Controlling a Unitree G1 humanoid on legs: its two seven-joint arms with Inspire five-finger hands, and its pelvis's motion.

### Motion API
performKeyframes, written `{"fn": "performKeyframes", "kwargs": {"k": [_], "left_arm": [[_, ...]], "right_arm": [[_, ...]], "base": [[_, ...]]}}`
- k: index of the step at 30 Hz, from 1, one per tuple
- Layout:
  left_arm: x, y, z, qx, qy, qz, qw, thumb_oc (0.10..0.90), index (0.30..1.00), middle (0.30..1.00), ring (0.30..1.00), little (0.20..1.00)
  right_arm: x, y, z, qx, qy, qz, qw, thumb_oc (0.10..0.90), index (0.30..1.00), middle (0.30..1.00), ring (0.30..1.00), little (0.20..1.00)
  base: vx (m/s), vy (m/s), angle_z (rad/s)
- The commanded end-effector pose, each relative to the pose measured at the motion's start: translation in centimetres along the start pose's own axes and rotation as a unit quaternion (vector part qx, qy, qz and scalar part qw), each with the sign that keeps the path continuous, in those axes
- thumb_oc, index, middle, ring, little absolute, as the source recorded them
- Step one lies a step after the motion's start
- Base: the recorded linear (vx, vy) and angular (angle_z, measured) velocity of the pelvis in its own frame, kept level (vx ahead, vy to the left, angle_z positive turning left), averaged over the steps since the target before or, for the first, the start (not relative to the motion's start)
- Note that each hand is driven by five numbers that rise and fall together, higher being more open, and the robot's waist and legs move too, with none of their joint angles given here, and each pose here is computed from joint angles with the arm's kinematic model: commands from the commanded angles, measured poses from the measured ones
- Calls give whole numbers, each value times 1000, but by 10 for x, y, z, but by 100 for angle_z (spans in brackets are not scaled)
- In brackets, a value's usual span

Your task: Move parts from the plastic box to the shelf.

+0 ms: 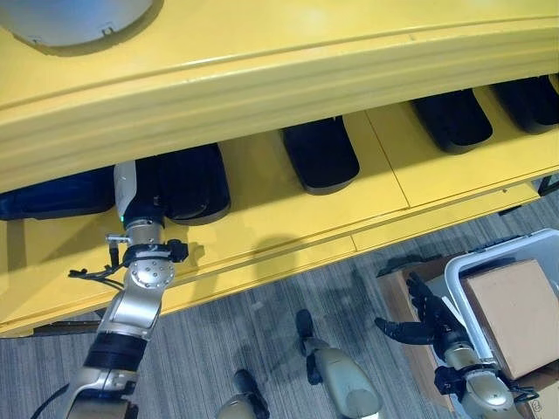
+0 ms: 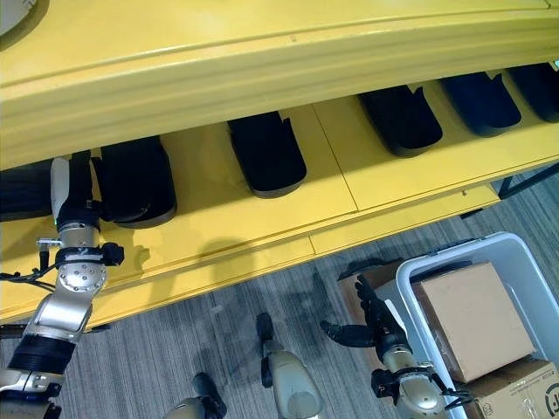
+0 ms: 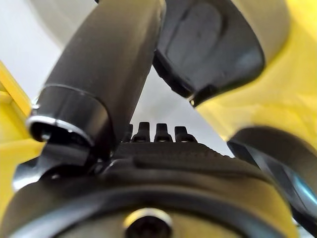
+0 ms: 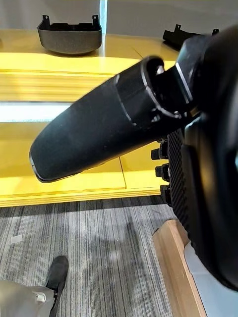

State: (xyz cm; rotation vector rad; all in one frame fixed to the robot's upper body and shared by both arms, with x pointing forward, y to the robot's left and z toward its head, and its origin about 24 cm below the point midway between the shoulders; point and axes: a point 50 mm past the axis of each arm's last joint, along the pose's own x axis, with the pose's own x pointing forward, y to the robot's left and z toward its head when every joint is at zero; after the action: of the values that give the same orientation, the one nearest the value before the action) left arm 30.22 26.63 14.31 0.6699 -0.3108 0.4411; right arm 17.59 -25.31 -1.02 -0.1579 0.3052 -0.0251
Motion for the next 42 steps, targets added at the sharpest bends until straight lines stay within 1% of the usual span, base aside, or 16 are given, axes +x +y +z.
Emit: {"fn": "performKeyframes", "kwargs": {"k": [1, 8, 14, 21, 30, 32, 33, 37, 42], "left_arm": [[9, 34, 28, 21, -107, 54, 993, 900, 1000, 1000, 1000, 1000], [0, 39, 21, 28, -97, 55, 993, 900, 1000, 1000, 1000, 1000], [-9, 43, 7, 18, -65, 67, 995, 900, 1000, 1000, 1000, 1000], [0, 40, -14, 14, -7, 70, 997, 900, 1000, 1000, 1000, 1000], [8, 40, -30, 16, 40, 68, 997, 900, 1000, 1000, 1000, 1000], [11, 41, -35, 14, 54, 71, 996, 900, 1000, 1000, 1000, 1000], [17, 44, -37, 13, 64, 77, 995, 900, 1000, 1000, 1000, 1000], [28, 49, -33, 9, 64, 80, 995, 900, 1000, 1000, 1000, 1000], [34, 53, -31, 9, 63, 84, 994, 900, 1000, 1000, 1000, 1000]], "right_arm": [[-8, -23, 31, -32, -80, -27, 996, 900, 1000, 1000, 1000, 1000], [-7, -22, 33, -37, -84, -23, 996, 900, 1000, 1000, 1000, 1000], [-7, -23, 34, -39, -84, -23, 995, 900, 1000, 1000, 1000, 1000], [-4, -21, 33, -44, -75, -14, 996, 900, 1000, 1000, 1000, 1000], [0, -18, 31, -45, -65, -3, 997, 900, 1000, 1000, 1000, 1000], [0, -17, 31, -46, -64, 1, 997, 900, 1000, 1000, 1000, 1000], [1, -16, 30, -47, -61, 4, 997, 900, 1000, 1000, 1000, 1000], [3, -15, 31, -50, -59, 11, 997, 900, 1000, 1000, 1000, 1000], [5, -12, 30, -52, -56, 20, 997, 900, 1000, 1000, 1000, 1000]], "base": [[-8, 12, 9], [-5, 7, 2], [-5, 26, 4], [-4, 20, 6], [-6, 21, 4], [-7, 34, 8], [-14, 34, 7], [-13, 31, 8], [-6, 27, 6]]}}
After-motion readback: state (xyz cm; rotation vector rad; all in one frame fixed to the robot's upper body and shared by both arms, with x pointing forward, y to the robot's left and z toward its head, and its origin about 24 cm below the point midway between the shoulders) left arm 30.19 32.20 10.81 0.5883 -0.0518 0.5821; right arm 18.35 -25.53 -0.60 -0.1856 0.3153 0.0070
